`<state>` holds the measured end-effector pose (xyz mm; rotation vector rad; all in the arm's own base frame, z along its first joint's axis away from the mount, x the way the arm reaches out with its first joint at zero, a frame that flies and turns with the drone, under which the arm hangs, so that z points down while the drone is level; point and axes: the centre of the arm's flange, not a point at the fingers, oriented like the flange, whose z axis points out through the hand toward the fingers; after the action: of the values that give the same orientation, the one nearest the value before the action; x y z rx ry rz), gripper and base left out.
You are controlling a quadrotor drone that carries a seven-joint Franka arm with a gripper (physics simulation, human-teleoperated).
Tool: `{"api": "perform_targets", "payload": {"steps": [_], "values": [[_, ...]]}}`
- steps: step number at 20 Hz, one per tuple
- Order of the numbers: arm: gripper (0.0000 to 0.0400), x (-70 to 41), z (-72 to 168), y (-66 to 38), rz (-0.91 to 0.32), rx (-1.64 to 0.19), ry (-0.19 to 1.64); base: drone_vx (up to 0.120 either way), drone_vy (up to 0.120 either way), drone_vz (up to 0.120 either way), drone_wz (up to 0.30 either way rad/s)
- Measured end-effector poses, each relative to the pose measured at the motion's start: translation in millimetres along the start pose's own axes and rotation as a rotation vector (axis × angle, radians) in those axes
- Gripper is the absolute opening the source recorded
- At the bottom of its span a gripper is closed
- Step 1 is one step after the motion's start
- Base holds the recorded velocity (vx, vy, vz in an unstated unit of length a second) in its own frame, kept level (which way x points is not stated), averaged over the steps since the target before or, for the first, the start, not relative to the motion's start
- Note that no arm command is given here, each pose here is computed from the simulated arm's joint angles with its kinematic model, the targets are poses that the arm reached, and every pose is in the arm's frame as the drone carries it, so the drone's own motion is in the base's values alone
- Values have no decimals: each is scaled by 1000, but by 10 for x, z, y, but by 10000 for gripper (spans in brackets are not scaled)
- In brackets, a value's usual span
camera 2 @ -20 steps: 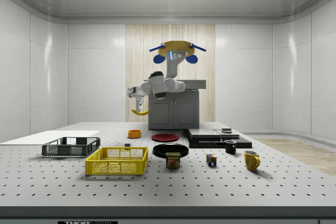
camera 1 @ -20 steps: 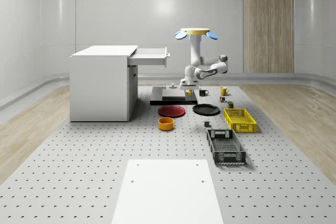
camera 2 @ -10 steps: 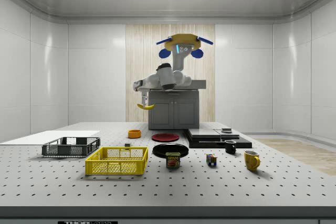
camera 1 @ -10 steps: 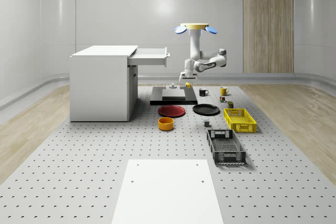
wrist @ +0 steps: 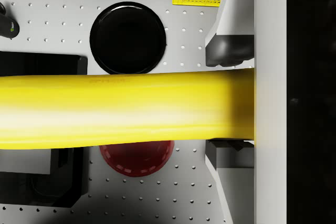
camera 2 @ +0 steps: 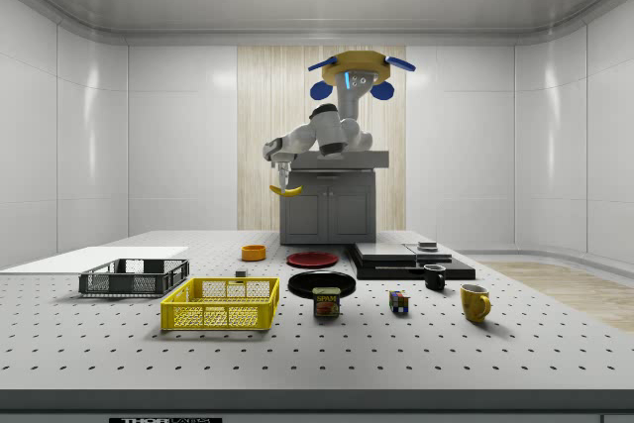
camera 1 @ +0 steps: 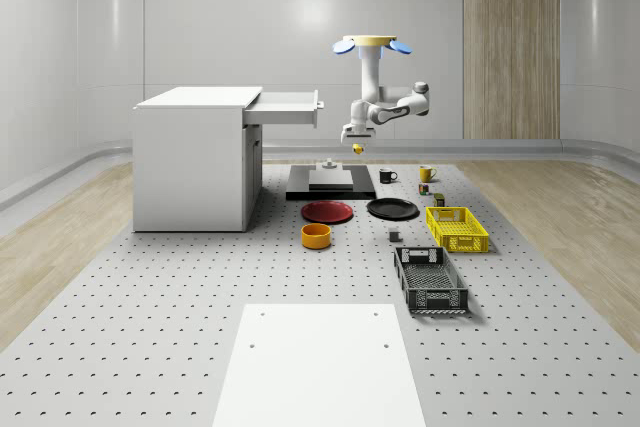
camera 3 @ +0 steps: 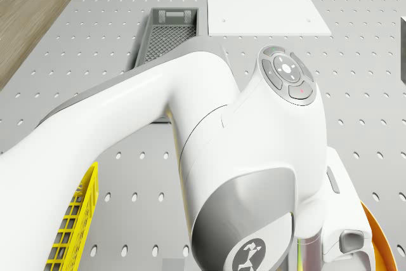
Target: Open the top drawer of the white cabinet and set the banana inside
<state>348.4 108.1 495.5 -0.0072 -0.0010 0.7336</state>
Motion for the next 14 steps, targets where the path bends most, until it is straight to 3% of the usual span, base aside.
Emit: {"api": "perform_targets", "payload": {"steps": [14], "values": [[189, 0, 0, 0, 0, 0, 0, -120, 0, 120, 0]]}}
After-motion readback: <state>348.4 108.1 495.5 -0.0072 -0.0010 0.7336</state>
